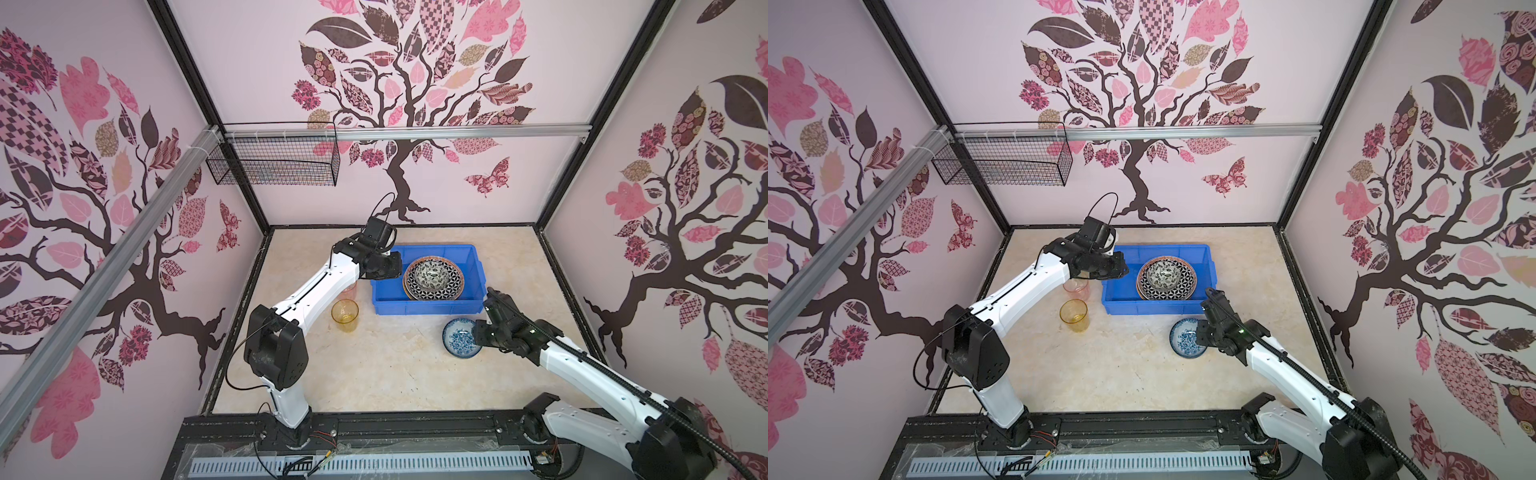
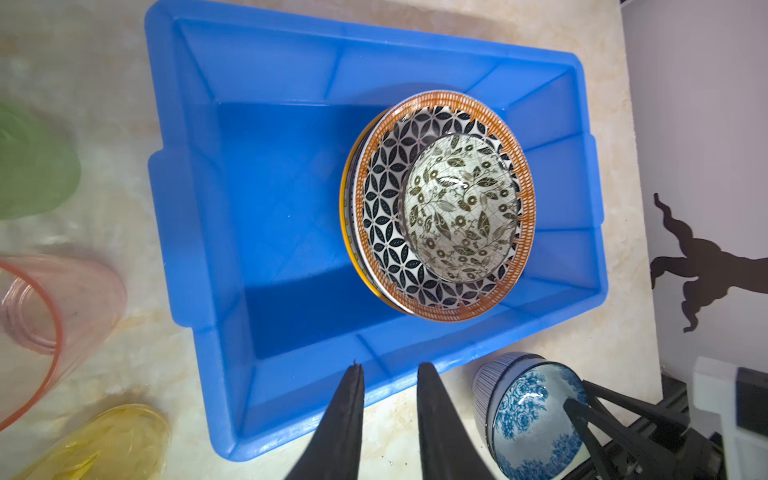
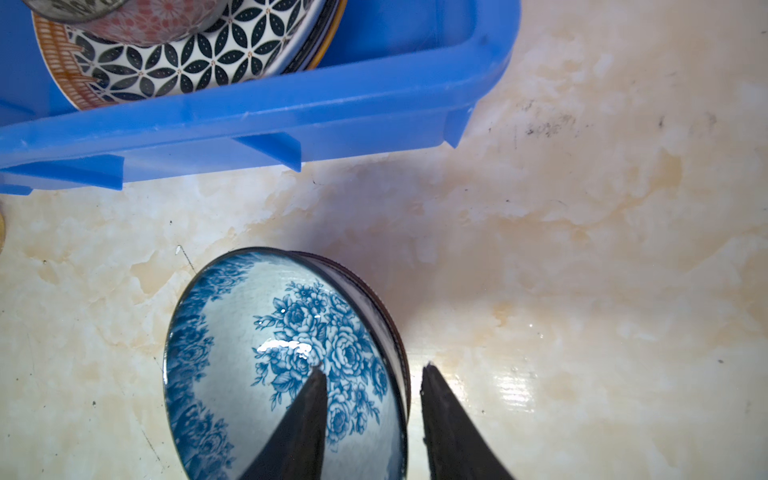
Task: Place the mixed dishes into the plastic bin
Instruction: 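Withdraw the left gripper from the bin while the right grips the blue bowl's rim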
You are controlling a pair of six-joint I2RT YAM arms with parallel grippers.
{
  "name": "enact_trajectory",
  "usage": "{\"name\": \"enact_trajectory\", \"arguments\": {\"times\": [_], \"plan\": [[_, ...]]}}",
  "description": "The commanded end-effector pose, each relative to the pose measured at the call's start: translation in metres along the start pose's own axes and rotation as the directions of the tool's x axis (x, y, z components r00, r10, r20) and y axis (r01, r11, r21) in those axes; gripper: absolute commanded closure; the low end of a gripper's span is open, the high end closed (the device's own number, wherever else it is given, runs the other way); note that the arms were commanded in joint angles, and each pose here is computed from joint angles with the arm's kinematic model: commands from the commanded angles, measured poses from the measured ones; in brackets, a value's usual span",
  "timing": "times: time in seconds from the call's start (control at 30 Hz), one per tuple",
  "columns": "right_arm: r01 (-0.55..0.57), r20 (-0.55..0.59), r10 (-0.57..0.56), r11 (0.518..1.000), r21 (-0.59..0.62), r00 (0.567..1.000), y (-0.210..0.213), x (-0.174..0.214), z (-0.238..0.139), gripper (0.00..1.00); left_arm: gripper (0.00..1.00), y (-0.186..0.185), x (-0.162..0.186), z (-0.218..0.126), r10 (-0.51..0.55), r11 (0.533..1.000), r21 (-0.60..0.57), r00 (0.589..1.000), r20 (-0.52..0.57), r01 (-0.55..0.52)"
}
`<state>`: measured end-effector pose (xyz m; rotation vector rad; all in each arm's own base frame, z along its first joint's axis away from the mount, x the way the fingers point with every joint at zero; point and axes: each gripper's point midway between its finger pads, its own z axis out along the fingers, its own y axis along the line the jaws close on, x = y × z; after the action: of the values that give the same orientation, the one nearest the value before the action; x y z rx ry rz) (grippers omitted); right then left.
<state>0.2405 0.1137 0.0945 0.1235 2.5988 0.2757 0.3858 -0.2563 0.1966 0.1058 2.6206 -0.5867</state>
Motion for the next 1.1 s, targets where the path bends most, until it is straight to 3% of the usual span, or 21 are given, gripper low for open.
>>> {"name": "enact_trajectory", "arguments": {"times": [0.0, 1.07], "plan": [[0.014, 0.014, -0.014, 1.0, 0.012, 1.0, 0.001, -0.006, 0.0, 0.62, 0.74, 0.006, 0.002, -0.006, 0.003, 1.0, -0.012, 1.0, 0.022, -0.003], [0.031, -0.009, -0.031, 0.999, -0.028, 0.999, 0.01, -0.004, 0.001, 0.92, 0.74, 0.019, 0.02, -0.018, 0.0, 0.999, -0.045, 1.0, 0.019, 0.001]]}}
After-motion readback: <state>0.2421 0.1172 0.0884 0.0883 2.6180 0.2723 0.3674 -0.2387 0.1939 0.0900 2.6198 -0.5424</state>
